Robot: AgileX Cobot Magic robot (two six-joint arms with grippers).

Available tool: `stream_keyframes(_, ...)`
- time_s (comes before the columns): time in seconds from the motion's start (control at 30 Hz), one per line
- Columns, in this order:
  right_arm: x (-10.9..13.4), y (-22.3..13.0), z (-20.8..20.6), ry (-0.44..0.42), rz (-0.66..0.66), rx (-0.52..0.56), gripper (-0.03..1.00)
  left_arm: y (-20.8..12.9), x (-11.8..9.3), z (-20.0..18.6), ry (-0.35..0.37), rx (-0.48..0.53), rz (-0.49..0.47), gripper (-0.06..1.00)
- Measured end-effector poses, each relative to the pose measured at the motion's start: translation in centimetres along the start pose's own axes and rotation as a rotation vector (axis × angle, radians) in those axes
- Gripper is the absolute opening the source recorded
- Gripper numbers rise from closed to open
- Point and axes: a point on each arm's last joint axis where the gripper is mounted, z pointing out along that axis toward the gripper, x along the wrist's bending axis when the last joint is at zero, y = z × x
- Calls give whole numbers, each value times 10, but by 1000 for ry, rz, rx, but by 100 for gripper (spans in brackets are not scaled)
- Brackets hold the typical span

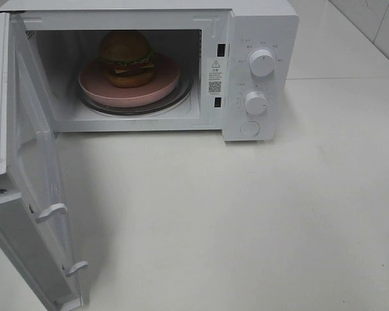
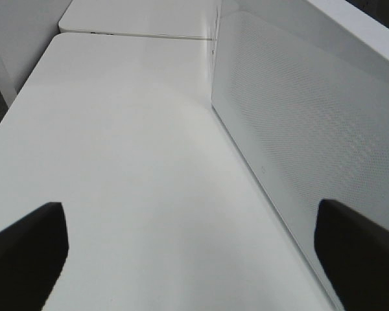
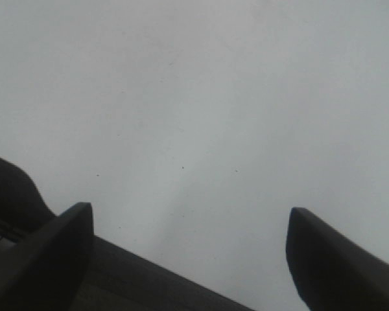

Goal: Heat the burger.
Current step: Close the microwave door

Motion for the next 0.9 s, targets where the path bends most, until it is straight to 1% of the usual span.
stream_keyframes(0.03,-3,-4,-2,-12,30,-12,76,0,0,0,0,0,0,97)
stream_keyframes(0.07,-3,-4,-2,-12,30,-12,76,0,0,0,0,0,0,97)
stream_keyframes(0.1,-8,-13,-7,-23,88,-36,76,0,0,0,0,0,0,97)
stream_keyframes(0.13,-8,-13,-7,-23,88,-36,76,0,0,0,0,0,0,97)
stream_keyframes(0.17,-12,-22,-11,-37,153,-55,76,0,0,0,0,0,0,97)
stream_keyframes(0.2,-13,-27,-13,-43,187,-69,76,0,0,0,0,0,0,97)
stream_keyframes(0.23,-13,-27,-13,-43,187,-69,76,0,0,0,0,0,0,97)
stream_keyframes(0.27,-15,-35,-16,-57,243,-97,76,0,0,0,0,0,0,97)
stream_keyframes(0.33,-15,-39,-18,-66,269,-118,76,0,0,0,0,0,0,97)
stream_keyframes(0.37,-14,-47,-20,-75,312,-171,76,0,0,0,0,0,0,97)
stream_keyframes(0.4,-13,-51,-20,-78,333,-196,76,0,0,0,0,0,0,97)
stream_keyframes(0.43,-13,-51,-20,-78,333,-196,76,0,0,0,0,0,0,97)
stream_keyframes(0.47,-11,-58,-19,-84,369,-233,76,0,0,0,0,0,0,97)
stream_keyframes(0.53,-10,-62,-18,-88,387,-243,76,0,0,0,0,0,0,97)
stream_keyframes(0.57,-7,-69,-16,-93,421,-270,76,0,0,0,0,0,0,97)
stream_keyframes(0.63,-6,-72,-16,-95,438,-279,76,0,0,0,0,0,0,97)
stream_keyframes(0.7,-3,-82,-19,-119,478,-319,76,0,0,0,0,0,0,97)
stream_keyframes(0.8,-3,-83,-20,-124,483,-332,76,0,0,0,0,0,0,97)
stream_keyframes(0.83,-2,-88,-23,-135,494,-364,76,0,0,0,0,0,0,97)
stream_keyframes(0.9,-1,-90,-25,-142,501,-380,76,0,0,0,0,0,0,97)
